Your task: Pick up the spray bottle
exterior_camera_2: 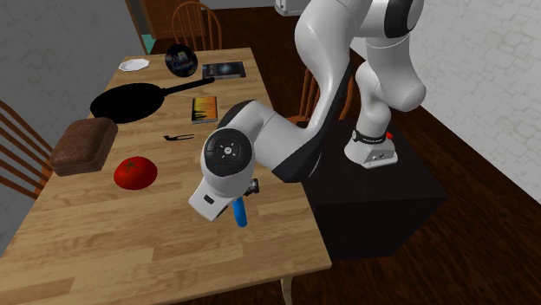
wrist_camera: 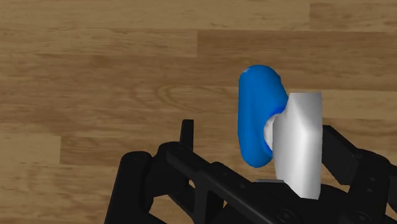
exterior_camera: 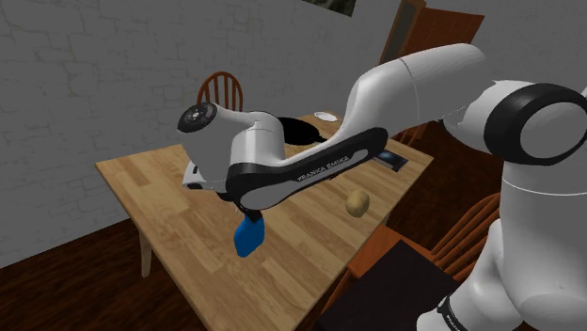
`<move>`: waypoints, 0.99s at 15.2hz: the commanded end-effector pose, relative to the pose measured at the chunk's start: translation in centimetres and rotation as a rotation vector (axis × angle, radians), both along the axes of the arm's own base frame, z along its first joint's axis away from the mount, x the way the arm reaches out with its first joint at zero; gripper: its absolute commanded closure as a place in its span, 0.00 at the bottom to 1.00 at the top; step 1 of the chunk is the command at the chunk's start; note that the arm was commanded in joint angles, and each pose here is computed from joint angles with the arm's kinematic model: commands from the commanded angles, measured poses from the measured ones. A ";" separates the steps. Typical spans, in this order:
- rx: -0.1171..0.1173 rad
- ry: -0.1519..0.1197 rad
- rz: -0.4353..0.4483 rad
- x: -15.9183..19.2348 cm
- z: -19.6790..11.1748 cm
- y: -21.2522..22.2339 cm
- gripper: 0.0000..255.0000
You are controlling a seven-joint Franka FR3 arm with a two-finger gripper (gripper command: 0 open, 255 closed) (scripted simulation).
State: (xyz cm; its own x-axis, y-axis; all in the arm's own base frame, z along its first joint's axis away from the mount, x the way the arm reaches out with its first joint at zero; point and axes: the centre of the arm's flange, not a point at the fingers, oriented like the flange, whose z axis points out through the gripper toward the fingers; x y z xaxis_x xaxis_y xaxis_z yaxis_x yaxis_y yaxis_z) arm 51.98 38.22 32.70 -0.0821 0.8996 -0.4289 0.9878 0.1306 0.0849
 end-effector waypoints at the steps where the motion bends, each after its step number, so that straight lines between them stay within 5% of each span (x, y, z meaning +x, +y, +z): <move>1: -0.044 0.085 -0.006 -0.9 -6.3 -0.8 0.00; 2: -0.044 0.085 -0.006 -0.9 -6.3 -0.8 0.00; 3: -0.043 0.085 -0.007 -0.9 -6.0 -1.2 1.00; 11: -0.046 0.083 -0.008 4.6 -7.6 -1.6 1.00; 12: -0.044 0.085 -0.006 -0.9 -6.3 -0.8 1.00; 15: -0.044 0.085 -0.006 -0.9 -4.7 -0.8 1.00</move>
State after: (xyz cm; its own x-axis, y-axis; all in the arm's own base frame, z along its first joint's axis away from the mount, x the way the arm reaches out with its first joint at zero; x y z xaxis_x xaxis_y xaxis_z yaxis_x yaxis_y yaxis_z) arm 51.92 38.35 33.07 -0.0813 0.9009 -0.4263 0.9872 0.1316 0.0900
